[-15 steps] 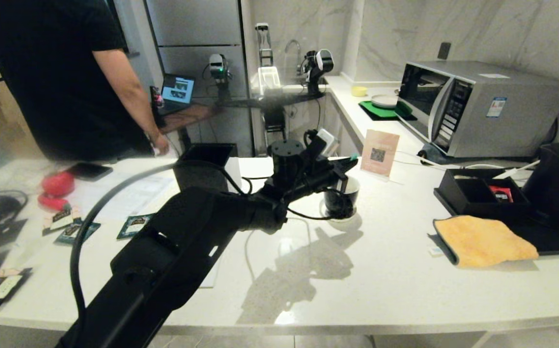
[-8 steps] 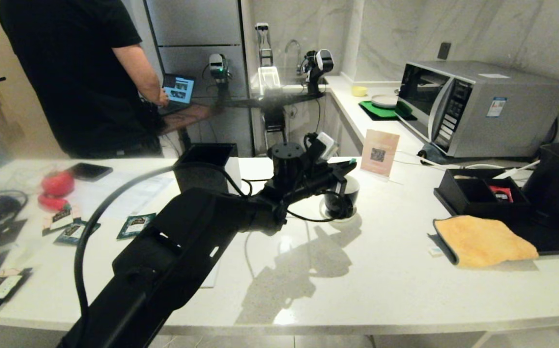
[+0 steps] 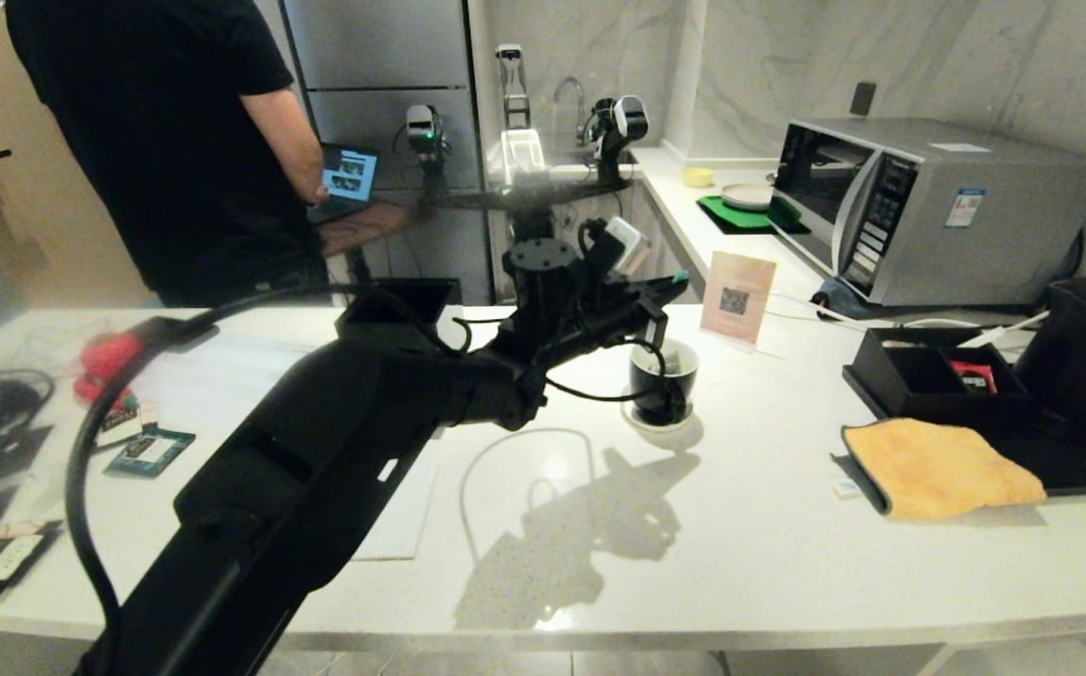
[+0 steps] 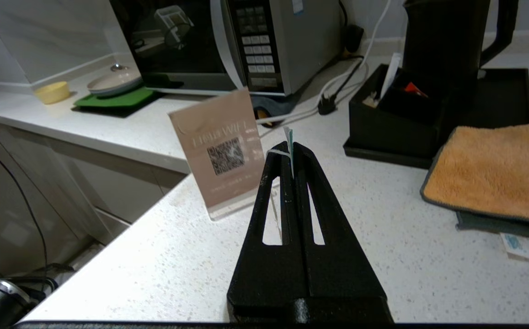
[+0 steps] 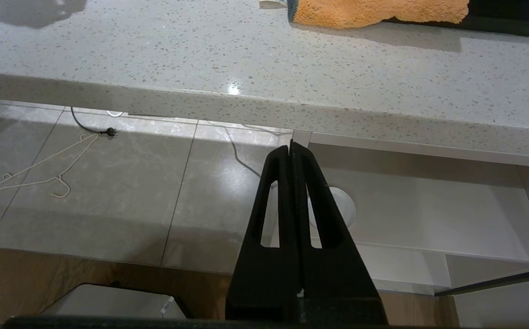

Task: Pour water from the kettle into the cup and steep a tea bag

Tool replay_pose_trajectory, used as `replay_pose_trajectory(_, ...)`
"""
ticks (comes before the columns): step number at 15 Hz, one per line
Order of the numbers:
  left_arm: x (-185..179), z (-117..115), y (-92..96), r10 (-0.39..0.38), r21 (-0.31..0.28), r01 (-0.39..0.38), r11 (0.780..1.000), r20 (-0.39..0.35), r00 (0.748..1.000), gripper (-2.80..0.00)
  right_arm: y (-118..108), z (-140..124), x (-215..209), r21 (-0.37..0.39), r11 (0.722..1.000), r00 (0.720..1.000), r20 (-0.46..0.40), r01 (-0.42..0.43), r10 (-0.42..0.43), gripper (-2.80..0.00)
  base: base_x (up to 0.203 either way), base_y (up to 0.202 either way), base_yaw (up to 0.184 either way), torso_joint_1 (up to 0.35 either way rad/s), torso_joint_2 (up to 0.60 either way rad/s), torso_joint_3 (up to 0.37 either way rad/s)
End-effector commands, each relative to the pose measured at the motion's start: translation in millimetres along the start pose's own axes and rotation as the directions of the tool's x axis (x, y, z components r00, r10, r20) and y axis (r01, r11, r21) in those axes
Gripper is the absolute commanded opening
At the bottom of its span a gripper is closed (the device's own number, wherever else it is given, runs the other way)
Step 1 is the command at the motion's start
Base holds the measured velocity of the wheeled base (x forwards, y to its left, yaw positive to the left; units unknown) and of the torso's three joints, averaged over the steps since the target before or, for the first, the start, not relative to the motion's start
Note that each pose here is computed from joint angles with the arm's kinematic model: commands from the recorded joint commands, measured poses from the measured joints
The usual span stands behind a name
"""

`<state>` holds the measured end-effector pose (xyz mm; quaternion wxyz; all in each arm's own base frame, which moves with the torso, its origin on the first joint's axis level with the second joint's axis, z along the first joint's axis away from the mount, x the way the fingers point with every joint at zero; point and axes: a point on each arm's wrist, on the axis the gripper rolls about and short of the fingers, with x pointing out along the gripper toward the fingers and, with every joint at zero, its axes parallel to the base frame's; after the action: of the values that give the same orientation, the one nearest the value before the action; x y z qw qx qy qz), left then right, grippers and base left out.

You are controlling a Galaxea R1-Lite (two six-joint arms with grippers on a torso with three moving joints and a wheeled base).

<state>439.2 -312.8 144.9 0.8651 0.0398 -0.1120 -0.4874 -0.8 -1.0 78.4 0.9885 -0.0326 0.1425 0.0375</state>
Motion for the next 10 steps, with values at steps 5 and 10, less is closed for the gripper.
replay_pose_trajectory(5, -7.1, 33.3, 9.2, 0.018, 0.027, -0.019, 0.999, 0.05, 0.999, -2.8, 0.0, 0.0, 0.1, -0.001, 1.0, 1.0, -0.001, 0.0, 0.0, -2.8, 0.0, 0.0, 0.0, 0.0, 0.0, 0.0)
replay_pose_trajectory(10, -5.2, 20.5, 7.0, 0.012, 0.021, -0.013, 1.0, 0.035, 0.999, -2.8, 0.0, 0.0, 0.1, -0.001, 1.0, 1.0, -0.001, 0.0, 0.0, -2.8, 0.0, 0.0, 0.0, 0.0, 0.0, 0.0)
